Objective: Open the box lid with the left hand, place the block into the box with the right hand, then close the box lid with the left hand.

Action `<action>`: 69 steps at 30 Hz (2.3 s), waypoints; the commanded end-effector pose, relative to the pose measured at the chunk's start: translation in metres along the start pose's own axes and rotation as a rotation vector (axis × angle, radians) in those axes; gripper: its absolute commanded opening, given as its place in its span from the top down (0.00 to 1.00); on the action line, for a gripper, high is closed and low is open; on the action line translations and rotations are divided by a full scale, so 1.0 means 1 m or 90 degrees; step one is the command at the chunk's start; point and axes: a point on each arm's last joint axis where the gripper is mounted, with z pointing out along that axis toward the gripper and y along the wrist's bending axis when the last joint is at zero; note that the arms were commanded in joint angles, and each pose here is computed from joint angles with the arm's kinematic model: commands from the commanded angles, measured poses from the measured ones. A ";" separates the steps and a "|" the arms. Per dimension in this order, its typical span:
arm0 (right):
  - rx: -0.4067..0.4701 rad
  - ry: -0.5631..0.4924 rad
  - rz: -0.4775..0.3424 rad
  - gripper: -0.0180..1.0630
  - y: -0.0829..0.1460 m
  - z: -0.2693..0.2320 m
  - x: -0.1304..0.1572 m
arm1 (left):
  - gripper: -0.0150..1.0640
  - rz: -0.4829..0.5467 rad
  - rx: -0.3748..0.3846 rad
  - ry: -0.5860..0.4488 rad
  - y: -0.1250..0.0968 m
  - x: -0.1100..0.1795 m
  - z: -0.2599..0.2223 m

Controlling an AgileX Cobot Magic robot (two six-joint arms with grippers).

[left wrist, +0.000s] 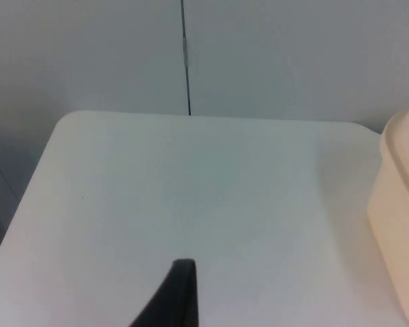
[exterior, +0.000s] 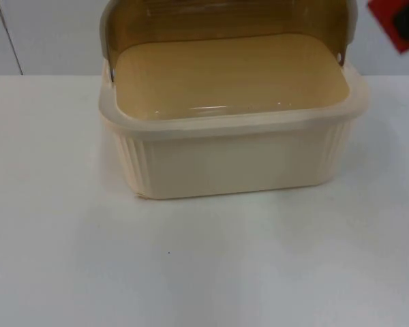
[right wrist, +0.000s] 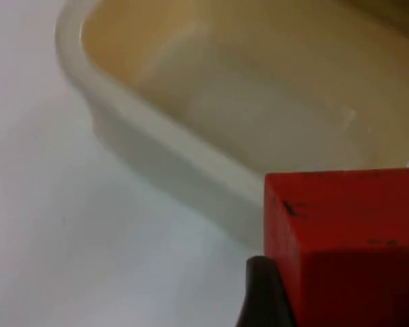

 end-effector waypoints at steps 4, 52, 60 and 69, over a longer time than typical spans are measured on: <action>0.023 -0.135 0.092 0.98 -0.001 -0.033 -0.016 | 0.02 -0.006 0.005 -0.001 -0.001 0.001 0.001; 0.017 -0.100 0.071 0.98 0.013 0.128 0.002 | 0.02 -0.001 0.002 0.003 -0.001 0.002 0.001; 0.013 -0.112 0.120 0.98 0.005 0.164 0.014 | 0.02 0.007 -0.003 0.004 0.000 0.002 0.001; 0.026 -0.103 0.088 0.98 -0.003 0.188 0.007 | 0.02 0.008 -0.004 0.018 0.000 0.003 0.007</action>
